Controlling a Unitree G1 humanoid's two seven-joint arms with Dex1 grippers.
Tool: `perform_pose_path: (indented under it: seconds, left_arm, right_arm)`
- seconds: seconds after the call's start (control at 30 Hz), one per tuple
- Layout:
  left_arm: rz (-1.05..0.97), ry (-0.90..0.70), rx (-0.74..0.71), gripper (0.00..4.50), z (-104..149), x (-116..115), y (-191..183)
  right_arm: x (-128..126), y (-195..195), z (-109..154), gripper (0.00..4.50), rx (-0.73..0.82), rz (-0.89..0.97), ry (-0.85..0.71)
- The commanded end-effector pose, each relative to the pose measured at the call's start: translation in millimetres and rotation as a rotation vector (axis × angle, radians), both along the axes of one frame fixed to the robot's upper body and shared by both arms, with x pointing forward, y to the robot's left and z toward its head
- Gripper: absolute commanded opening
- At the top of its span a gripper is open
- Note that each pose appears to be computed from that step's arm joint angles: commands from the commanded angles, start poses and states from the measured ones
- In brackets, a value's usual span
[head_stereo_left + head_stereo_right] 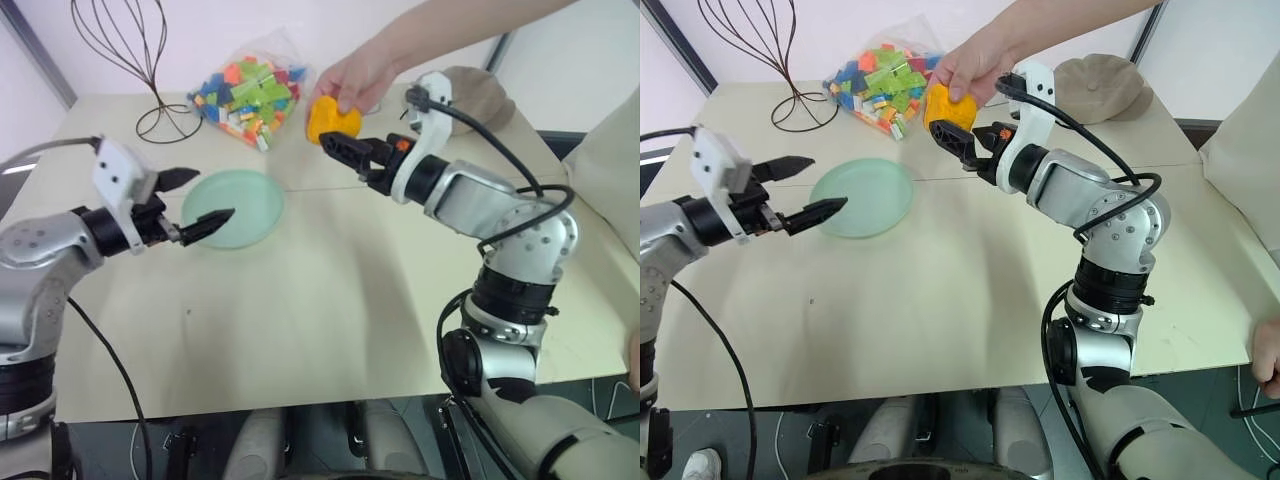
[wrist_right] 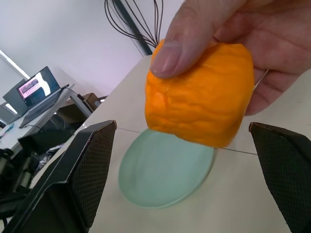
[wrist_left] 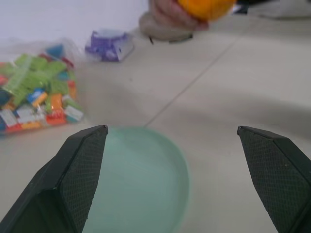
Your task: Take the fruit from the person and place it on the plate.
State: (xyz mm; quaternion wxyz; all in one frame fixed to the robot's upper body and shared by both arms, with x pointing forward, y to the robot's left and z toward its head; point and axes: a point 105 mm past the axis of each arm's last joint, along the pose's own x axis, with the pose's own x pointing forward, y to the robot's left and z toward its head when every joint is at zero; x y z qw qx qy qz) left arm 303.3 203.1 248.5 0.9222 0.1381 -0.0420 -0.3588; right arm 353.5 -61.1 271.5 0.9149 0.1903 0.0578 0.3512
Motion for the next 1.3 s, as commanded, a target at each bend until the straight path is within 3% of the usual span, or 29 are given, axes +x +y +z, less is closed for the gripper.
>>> perform_pose_path:
  seconds: [0.03, 0.47, 0.57, 0.67, 1.0, 1.3]
  left_arm:
    - [-0.027, -0.058, -0.035, 4.5, 19, -9, -3]
    - [-0.009, -0.025, -0.027, 4.5, 13, -19, -2]
    - [-0.002, -0.023, -0.022, 4.5, 11, -20, -1]
    - [0.005, -0.02, -0.019, 4.5, 11, -21, 0]
    - [0.092, -0.015, -0.03, 4.5, 9, -14, 16]
    - [0.186, 0.041, 0.028, 4.5, -3, -12, 36]
  right_arm:
    - [-3, 7, 19, 4.47, 0.021, 0.023, -0.067]
    - [20, 17, 19, 4.47, 0.052, 0.0, -0.059]
    - [24, 19, 19, 3.6, 0.049, -0.003, -0.066]
    - [24, 21, 19, 2.24, 0.048, 0.001, -0.07]
    - [20, 26, 13, 2.21, 0.017, 0.014, -0.067]
    - [10, 85, -25, 2.21, -0.222, 0.152, -0.201]
